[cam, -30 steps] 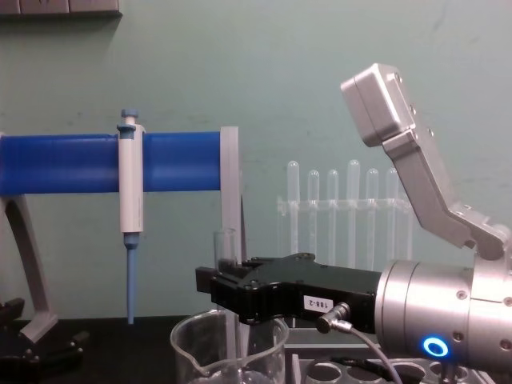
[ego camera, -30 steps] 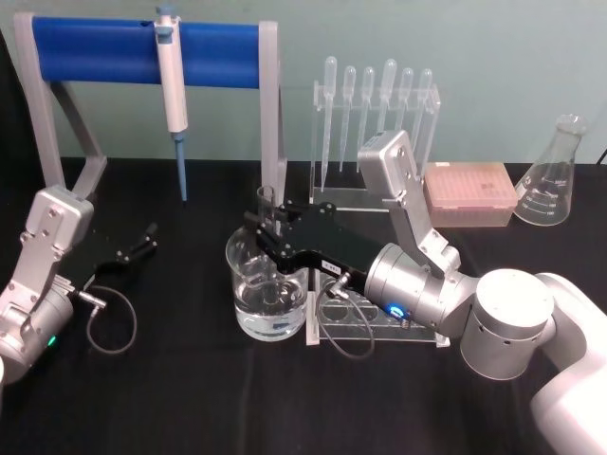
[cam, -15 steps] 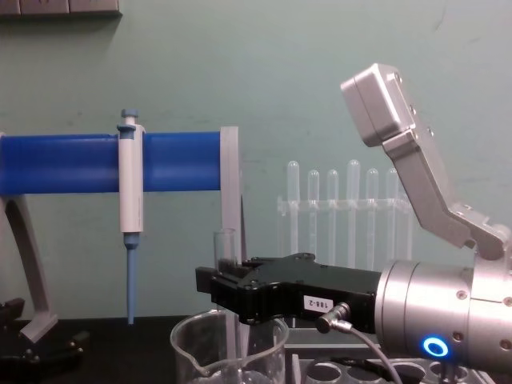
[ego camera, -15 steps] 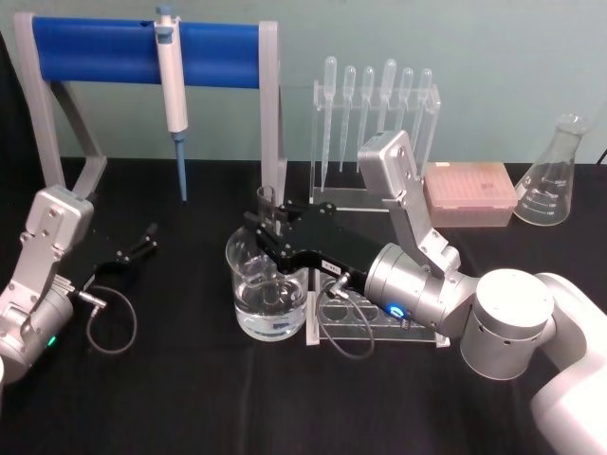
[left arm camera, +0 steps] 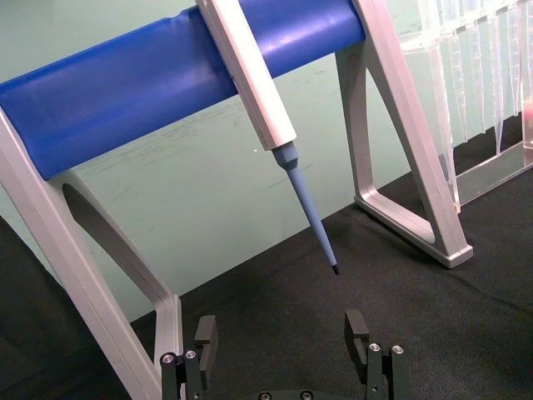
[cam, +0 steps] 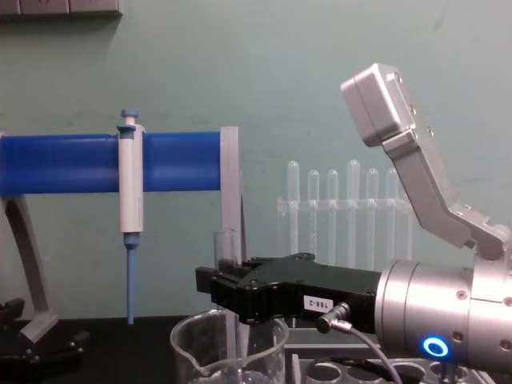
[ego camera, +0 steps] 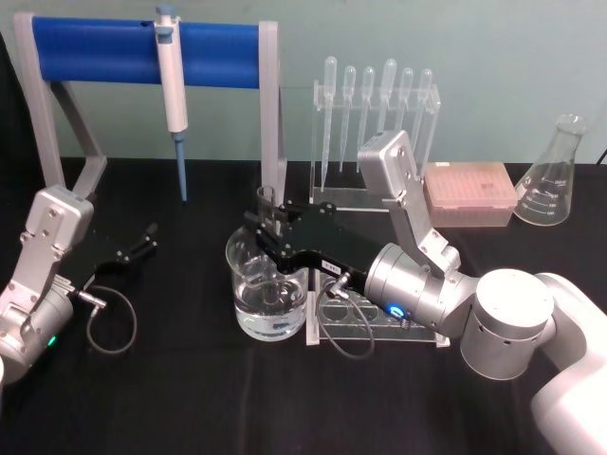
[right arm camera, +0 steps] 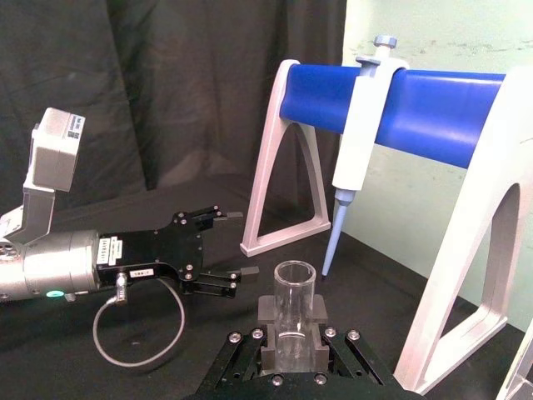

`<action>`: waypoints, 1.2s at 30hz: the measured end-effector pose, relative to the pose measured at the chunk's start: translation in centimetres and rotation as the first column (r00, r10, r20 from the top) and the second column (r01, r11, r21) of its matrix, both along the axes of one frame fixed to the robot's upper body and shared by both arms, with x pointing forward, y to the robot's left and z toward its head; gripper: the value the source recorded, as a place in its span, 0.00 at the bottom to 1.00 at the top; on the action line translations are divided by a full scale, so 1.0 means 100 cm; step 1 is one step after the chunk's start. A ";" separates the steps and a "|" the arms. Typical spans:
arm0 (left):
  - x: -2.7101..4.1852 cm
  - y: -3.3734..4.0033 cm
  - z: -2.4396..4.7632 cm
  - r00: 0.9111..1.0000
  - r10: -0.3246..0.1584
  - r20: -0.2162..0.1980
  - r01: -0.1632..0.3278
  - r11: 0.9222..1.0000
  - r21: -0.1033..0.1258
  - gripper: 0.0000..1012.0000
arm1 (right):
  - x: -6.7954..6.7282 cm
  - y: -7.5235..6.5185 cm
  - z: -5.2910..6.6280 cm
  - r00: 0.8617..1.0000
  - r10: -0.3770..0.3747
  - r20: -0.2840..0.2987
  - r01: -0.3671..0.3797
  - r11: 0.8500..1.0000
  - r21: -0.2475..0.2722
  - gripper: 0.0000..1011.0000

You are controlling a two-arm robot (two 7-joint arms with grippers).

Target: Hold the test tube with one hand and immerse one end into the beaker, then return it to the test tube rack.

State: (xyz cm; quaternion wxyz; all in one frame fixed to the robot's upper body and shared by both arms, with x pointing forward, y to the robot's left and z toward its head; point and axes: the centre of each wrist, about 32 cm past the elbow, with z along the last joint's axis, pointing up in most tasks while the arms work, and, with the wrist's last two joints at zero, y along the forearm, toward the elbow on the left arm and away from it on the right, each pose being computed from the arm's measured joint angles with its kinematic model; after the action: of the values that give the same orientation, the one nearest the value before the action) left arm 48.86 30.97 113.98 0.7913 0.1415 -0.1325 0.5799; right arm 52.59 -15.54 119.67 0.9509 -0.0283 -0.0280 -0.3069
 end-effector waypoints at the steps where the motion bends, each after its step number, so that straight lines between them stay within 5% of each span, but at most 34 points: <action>1: 0.0000 0.0000 0.0000 1.000 0.000 0.000 0.000 1.000 0.000 0.99 | 0.000 0.000 0.000 1.000 0.000 0.000 0.000 1.000 0.000 0.22; 23: 0.0000 0.0000 0.0000 1.000 0.000 0.000 0.000 1.000 0.000 0.99 | 0.000 0.000 0.000 1.000 0.000 0.001 0.000 1.000 0.000 0.22; 29: 0.0000 0.0000 0.0000 1.000 0.000 0.000 0.000 1.000 0.000 0.99 | -0.005 -0.001 0.012 1.000 0.007 0.018 -0.007 1.000 0.002 0.22; 36: 0.0000 0.0000 0.0000 1.000 0.000 0.000 0.000 1.000 0.000 0.99 | -0.015 -0.004 0.042 0.998 0.008 0.066 -0.008 1.000 0.010 0.22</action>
State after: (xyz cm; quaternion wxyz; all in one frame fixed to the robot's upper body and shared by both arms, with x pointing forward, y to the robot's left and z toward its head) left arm 48.86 30.97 113.98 0.7913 0.1415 -0.1325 0.5799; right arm 51.10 -15.91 123.82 0.9508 -0.0133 -0.0581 -0.3041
